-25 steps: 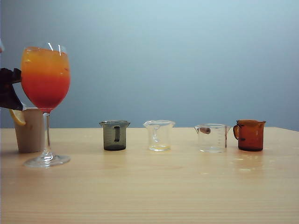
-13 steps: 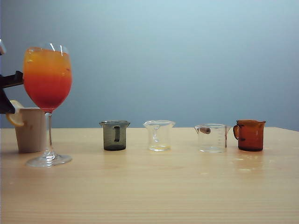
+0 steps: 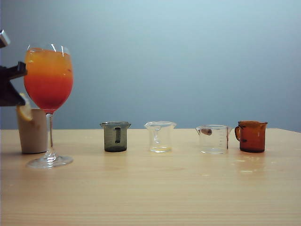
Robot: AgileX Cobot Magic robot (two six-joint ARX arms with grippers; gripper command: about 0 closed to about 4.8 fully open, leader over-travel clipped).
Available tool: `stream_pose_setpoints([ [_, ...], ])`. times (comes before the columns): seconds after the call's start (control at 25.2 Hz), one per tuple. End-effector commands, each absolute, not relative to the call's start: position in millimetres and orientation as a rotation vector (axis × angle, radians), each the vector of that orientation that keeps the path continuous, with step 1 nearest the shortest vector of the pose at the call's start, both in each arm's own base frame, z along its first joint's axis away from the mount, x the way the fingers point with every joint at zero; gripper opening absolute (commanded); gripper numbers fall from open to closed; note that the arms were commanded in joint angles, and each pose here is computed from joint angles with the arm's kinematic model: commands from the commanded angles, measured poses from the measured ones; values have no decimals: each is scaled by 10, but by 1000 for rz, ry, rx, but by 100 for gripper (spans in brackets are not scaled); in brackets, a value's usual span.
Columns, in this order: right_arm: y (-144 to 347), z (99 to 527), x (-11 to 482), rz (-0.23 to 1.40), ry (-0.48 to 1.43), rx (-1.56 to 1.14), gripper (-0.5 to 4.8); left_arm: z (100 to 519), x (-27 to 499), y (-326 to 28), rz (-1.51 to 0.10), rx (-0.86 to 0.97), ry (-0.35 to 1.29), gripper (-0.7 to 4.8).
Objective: Pick up the lemon slice from the paper cup on the left and carefully insert it into the rim of the goblet.
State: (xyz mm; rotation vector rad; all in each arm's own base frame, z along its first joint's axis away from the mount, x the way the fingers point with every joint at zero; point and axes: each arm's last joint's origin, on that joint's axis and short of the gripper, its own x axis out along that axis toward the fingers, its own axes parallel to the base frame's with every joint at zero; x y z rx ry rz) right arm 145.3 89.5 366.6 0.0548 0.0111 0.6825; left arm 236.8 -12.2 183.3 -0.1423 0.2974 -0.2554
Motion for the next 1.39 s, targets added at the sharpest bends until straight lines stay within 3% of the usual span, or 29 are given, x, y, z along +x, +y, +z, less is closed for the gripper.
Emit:
stream_pose_setpoints([
  [0.04,891,3688,1447,681,-6,47,-4,1982,2352,-131,-279,-138,227,-6],
  [0.24,893,3686,1445,690,-3,47,-4,2080,2318,-123,-273,-138,239,-6],
  [0.51,930,3711,1458,773,107,49,-4,2459,2161,-119,-287,-29,397,-6],
  [0.83,1235,3788,1652,971,246,27,-4,2946,1662,-128,-385,95,448,-6],
  [1.07,1494,3679,1710,1050,320,2,-4,3190,1430,-184,-622,137,343,-6],
  [1.39,1552,3669,1696,1073,319,-2,-4,3289,1398,-195,-683,234,278,-6],
])
